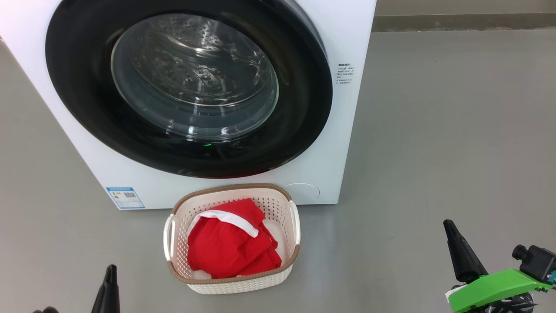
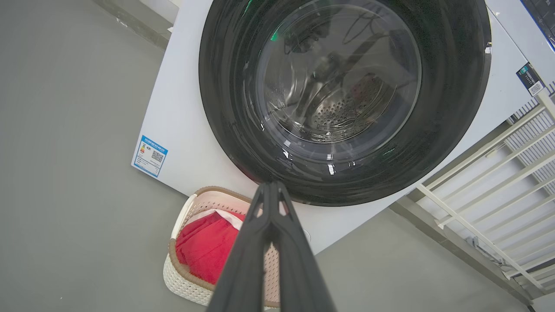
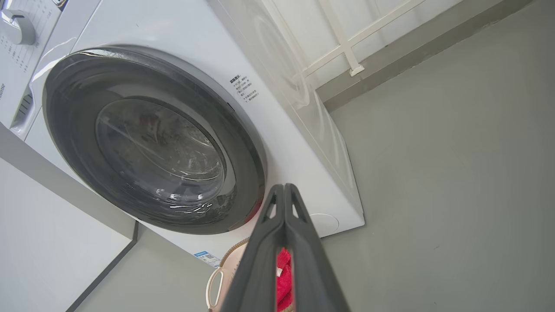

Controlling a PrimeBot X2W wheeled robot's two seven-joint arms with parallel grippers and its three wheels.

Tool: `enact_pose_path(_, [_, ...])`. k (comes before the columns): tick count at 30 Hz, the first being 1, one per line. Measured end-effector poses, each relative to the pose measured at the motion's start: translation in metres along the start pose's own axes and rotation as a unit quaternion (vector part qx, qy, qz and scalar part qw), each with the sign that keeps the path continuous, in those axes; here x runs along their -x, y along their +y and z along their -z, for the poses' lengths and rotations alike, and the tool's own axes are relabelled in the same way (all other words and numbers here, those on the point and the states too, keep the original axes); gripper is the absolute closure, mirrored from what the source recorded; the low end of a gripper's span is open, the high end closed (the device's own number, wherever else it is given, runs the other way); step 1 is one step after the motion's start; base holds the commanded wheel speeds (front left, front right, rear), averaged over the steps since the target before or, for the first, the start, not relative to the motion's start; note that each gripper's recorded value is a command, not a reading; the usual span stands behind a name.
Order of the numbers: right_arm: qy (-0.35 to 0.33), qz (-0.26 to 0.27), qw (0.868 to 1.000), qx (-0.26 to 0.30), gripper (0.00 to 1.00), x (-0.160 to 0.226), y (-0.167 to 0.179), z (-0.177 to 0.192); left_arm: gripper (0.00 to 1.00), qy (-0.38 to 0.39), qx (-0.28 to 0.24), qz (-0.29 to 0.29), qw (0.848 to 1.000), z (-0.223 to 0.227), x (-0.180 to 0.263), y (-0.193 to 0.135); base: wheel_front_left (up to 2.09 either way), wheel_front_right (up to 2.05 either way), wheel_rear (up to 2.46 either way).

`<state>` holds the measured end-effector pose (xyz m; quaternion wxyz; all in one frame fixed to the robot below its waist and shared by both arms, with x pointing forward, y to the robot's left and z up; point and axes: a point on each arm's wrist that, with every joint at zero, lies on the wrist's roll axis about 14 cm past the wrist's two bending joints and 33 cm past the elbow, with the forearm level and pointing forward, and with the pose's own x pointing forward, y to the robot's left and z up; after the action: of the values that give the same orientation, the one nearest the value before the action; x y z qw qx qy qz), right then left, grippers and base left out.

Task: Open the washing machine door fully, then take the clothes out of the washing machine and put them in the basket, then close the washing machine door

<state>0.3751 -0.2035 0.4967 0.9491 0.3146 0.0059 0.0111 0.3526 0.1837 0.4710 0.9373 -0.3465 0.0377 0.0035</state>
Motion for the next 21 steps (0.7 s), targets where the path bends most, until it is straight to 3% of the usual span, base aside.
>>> enact_pose_path(21, [0.002, 0.022, 0.994, -0.106, 1.0, -0.0004, -0.0057, 0.0025, 1.0, 0.002, 0.097, -0.015, 0.995, -0.0028, -0.0049, 0.0044, 0.0, 0.0, 0.0])
